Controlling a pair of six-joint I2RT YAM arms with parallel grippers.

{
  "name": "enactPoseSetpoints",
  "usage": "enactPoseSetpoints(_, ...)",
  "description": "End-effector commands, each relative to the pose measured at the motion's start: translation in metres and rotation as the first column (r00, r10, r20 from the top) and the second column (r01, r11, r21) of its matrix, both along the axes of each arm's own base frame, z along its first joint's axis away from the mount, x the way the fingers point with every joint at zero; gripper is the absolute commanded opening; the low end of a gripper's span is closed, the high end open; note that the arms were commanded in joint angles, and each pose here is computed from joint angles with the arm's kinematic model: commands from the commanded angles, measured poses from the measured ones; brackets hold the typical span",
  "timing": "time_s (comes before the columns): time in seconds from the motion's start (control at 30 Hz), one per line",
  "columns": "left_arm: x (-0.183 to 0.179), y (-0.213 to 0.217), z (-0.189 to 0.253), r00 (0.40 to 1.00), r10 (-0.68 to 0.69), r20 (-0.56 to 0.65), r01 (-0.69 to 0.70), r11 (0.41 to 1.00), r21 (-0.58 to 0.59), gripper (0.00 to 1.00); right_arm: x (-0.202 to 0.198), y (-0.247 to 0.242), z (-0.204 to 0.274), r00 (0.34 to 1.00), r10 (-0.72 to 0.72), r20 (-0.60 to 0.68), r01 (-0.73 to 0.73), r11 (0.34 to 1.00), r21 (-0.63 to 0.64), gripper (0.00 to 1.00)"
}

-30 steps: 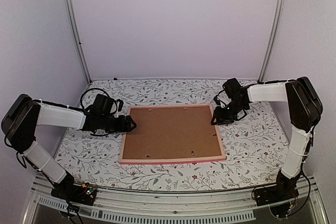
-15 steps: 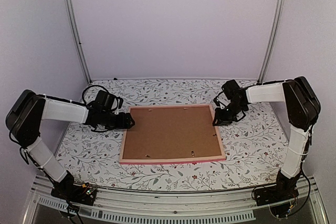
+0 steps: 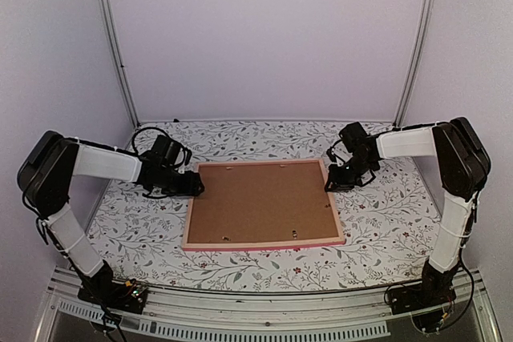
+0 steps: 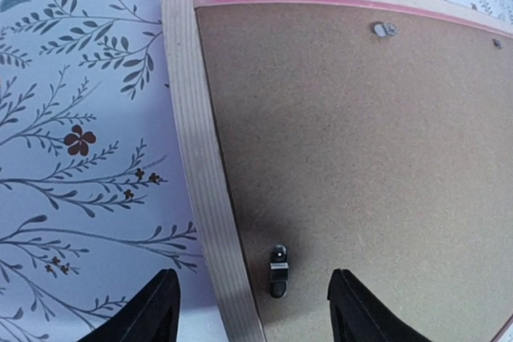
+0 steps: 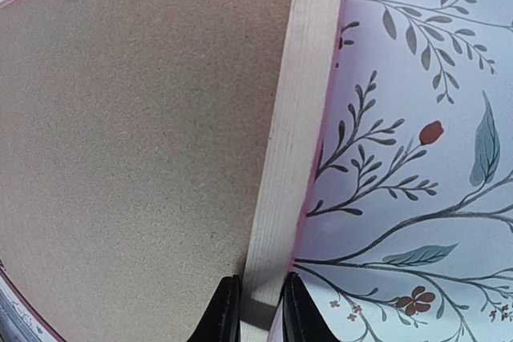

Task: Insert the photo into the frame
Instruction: Rotate the photo frame at the center of the board.

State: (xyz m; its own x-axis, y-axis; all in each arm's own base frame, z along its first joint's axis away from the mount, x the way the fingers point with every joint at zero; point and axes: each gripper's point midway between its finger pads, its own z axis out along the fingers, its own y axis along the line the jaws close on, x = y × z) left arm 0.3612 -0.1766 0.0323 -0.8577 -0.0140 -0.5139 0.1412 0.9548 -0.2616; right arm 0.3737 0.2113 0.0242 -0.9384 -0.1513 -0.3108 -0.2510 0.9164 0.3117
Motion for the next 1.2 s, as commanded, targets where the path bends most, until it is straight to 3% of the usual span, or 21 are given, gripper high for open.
enactPoseSetpoints(0.0,0.003,0.004,-0.008,1.000,-0.004,-0.011,0.004,1.000,0.026,0.65,-0.003,-0.007,-0.004,1.000,0.015,0.008,-0.015,1.000,-0.023,0.16)
enactPoseSetpoints(0.7,-0.014,0.016,-0.041,0.999,0.011,-0.046,-0.008,0.998,0.068,0.36,-0.009,-0.008,-0.013,1.000,0.025,-0.014,-0.025,0.999,-0.027,0.15)
enactPoseSetpoints(1.17,-0.009,0.007,-0.028,1.000,0.002,0.000,-0.002,0.999,-0.047,0.24,-0.010,-0.010,-0.014,1.000,0.023,-0.018,-0.024,0.999,-0.034,0.14)
